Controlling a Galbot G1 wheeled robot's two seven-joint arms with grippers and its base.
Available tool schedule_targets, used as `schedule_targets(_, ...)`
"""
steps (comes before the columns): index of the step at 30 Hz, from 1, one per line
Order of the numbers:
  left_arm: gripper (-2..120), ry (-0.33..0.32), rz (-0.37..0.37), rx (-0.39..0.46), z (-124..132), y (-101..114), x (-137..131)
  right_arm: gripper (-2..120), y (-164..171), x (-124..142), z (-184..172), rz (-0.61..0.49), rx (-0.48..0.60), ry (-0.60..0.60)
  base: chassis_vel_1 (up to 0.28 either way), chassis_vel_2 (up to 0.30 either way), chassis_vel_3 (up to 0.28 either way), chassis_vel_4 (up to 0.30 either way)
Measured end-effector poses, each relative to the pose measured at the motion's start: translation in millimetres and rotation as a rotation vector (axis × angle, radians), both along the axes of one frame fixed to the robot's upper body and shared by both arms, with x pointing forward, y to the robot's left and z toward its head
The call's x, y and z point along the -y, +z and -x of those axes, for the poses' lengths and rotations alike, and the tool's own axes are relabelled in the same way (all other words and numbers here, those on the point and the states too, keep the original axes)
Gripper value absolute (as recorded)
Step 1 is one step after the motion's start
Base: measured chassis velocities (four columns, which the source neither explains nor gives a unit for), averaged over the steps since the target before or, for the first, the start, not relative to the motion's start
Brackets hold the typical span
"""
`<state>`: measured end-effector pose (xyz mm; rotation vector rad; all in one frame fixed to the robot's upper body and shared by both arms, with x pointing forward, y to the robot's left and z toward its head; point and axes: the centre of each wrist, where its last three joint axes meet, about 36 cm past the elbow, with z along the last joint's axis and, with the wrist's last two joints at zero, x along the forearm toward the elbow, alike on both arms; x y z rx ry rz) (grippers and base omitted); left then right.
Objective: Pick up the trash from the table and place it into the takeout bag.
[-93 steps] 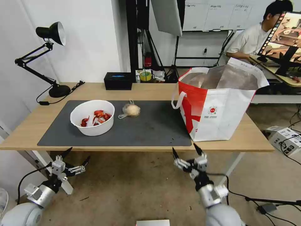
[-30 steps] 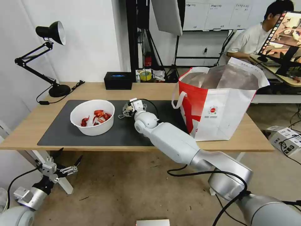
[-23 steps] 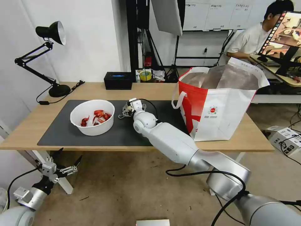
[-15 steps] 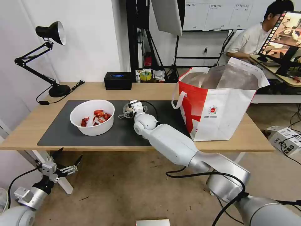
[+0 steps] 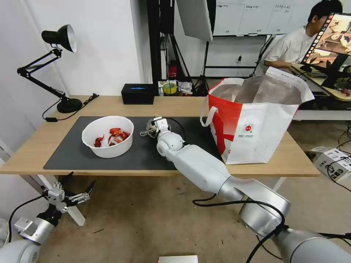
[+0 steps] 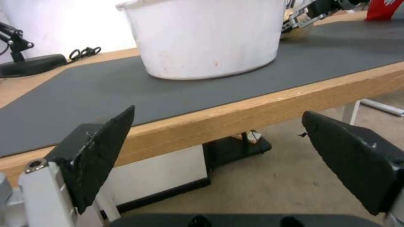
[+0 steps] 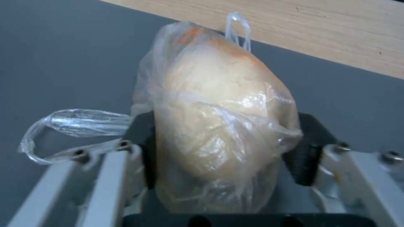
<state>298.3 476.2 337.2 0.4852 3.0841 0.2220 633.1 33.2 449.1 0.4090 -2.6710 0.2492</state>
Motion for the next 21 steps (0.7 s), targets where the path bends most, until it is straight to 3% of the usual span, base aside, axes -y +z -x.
schedule_targets(2,100,-0.001,-0.002,0.000,0,0,0,46,0,1,1,-0.007,-0.005,-0.007,0.000,0.000,0.000,0.000)
schedule_targets(11,100,-0.003,-0.002,-0.001,0,-1,1,15,13,25,15,-0.042,0.036,-0.013,0.000,0.000,0.000,0.000)
schedule_targets(17,100,-0.008,-0.001,0.003,0,0,3,6,21,48,32,-0.099,0.127,0.004,0.000,0.000,0.000,0.000)
schedule_targets(20,100,-0.011,-0.003,0.005,0,2,3,6,35,64,57,-0.165,0.271,0.037,0.000,0.000,0.000,0.000)
schedule_targets(21,100,-0.011,-0.003,0.005,0,2,3,6,35,64,57,-0.165,0.271,0.037,0.000,0.000,0.000,0.000)
